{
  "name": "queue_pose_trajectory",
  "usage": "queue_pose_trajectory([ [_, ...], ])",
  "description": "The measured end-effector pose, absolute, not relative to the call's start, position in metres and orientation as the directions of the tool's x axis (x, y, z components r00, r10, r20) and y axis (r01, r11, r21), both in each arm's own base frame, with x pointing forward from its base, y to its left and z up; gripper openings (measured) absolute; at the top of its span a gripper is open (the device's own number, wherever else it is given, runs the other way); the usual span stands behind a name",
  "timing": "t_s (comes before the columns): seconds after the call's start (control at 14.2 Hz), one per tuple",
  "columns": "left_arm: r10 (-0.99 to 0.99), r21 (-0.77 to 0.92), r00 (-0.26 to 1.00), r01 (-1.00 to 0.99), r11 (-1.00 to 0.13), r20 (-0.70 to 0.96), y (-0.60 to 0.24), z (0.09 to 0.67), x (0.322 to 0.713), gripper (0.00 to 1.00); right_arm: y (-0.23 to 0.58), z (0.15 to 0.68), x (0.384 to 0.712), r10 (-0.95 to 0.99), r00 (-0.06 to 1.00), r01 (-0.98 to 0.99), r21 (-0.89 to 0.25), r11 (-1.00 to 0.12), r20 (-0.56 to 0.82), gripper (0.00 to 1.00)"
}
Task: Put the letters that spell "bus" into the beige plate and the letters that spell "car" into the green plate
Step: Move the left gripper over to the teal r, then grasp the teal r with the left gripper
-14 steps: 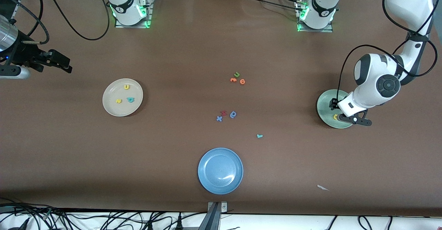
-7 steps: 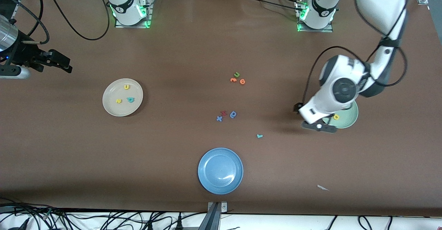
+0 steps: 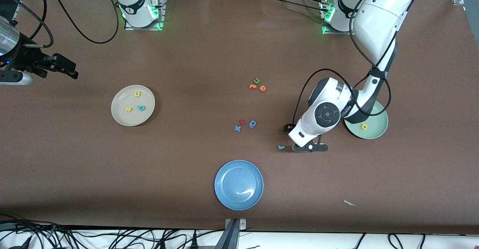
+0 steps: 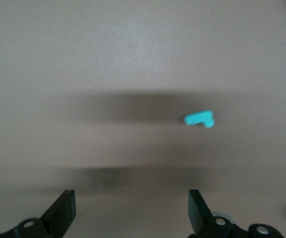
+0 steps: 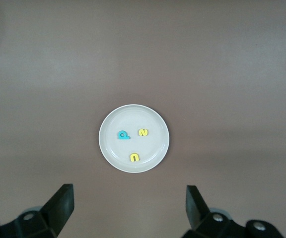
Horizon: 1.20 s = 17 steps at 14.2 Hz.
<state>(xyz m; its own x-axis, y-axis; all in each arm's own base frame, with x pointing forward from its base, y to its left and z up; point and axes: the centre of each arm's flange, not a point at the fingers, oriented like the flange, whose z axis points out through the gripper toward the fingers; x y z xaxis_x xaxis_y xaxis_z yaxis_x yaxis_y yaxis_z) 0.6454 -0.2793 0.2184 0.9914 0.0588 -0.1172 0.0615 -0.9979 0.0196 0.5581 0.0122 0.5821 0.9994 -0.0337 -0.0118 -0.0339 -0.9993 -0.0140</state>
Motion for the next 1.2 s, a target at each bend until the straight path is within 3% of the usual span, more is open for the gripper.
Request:
queue_pose_trajectory([
  [0.78,0.233,0.060,0.967,0.239,-0.969,-0.101,-0.318,0.188,0.676,0.97,0.013,0.582,0.558,-0.032,0.999,-0.032,-0.014,-0.999,-0.011,1.00],
  [1.2,0.241,0.038,0.966,0.245,-0.969,-0.089,-0.314,0.179,0.680,0.86,0.013,0.582,0.558,-0.032,0.999,-0.032,-0.014,-0.999,-0.012,1.00],
])
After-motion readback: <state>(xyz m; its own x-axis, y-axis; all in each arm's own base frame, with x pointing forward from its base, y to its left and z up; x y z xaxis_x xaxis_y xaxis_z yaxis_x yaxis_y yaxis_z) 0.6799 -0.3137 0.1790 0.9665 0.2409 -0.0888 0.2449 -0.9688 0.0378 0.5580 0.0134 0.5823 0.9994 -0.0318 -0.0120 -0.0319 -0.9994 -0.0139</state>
